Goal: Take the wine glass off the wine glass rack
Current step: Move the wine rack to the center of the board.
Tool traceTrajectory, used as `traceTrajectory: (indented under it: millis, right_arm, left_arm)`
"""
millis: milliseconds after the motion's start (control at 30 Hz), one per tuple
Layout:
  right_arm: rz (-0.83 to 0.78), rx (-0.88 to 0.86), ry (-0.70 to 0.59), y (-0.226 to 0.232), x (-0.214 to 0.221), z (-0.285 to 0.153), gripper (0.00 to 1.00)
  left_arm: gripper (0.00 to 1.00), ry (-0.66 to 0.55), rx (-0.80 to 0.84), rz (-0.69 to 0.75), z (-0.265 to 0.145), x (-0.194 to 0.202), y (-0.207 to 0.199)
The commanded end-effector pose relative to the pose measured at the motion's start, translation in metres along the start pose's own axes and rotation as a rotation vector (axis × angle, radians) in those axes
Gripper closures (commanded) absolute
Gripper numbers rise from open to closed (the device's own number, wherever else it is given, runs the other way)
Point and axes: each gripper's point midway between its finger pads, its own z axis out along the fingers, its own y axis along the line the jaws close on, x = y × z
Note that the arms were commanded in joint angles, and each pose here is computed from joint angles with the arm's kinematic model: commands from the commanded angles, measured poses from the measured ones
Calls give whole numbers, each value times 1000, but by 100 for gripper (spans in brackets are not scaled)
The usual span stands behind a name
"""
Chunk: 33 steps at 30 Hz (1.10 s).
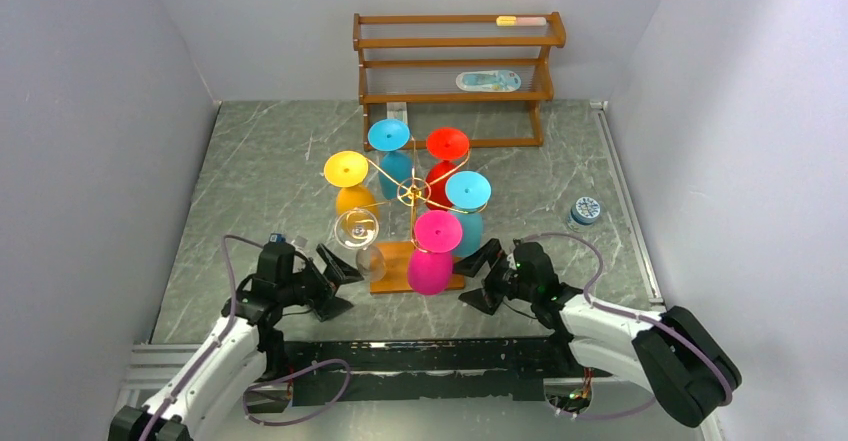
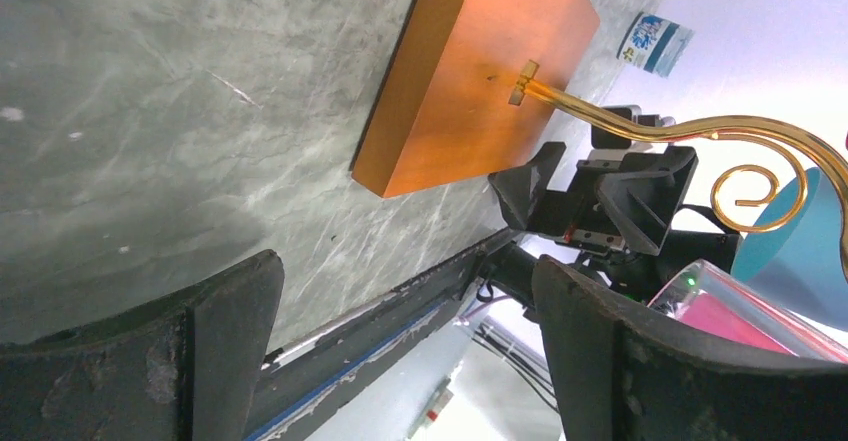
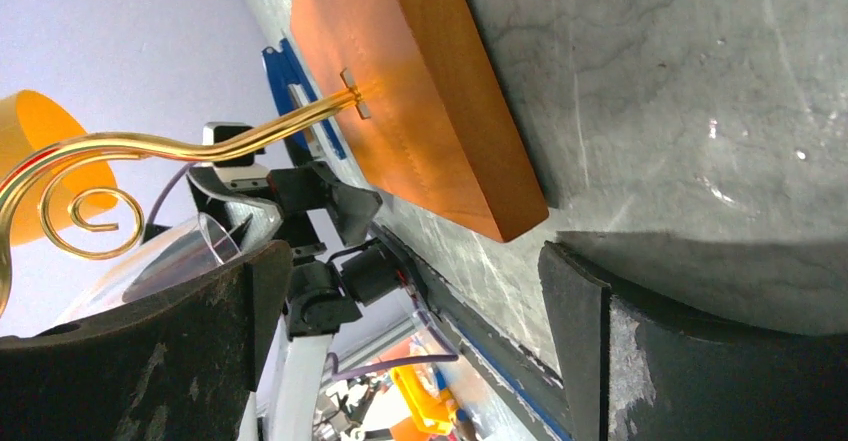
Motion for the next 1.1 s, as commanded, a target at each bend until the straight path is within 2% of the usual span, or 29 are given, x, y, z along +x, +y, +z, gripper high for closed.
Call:
traceTrajectory:
  millis: [0,133,233,533,700,1067]
  right_arm:
    - [-2,10,-46,-1,-9,6,1]
    - [-8,18,-44,-1,-10,9,1]
    - [-4,30,-48,-5,-11,10,1]
    - [5,32,-75,-9,-15,10,3]
    - [-16,25,-74,-5,-18,13,5]
    - [-41,7,-48,8,-25,29,9]
  left_arm:
    - [2,37,78,-66,9,7,-16]
    - [2,45,61,-152,17,11,-6]
    - [9,42,114,-208,21,13,-13]
    - [10,52,114,-223,39,25,-21]
    - [14,1,136,-262,45,19,-14]
    - [22,-130,137,-224,55,-4,-11]
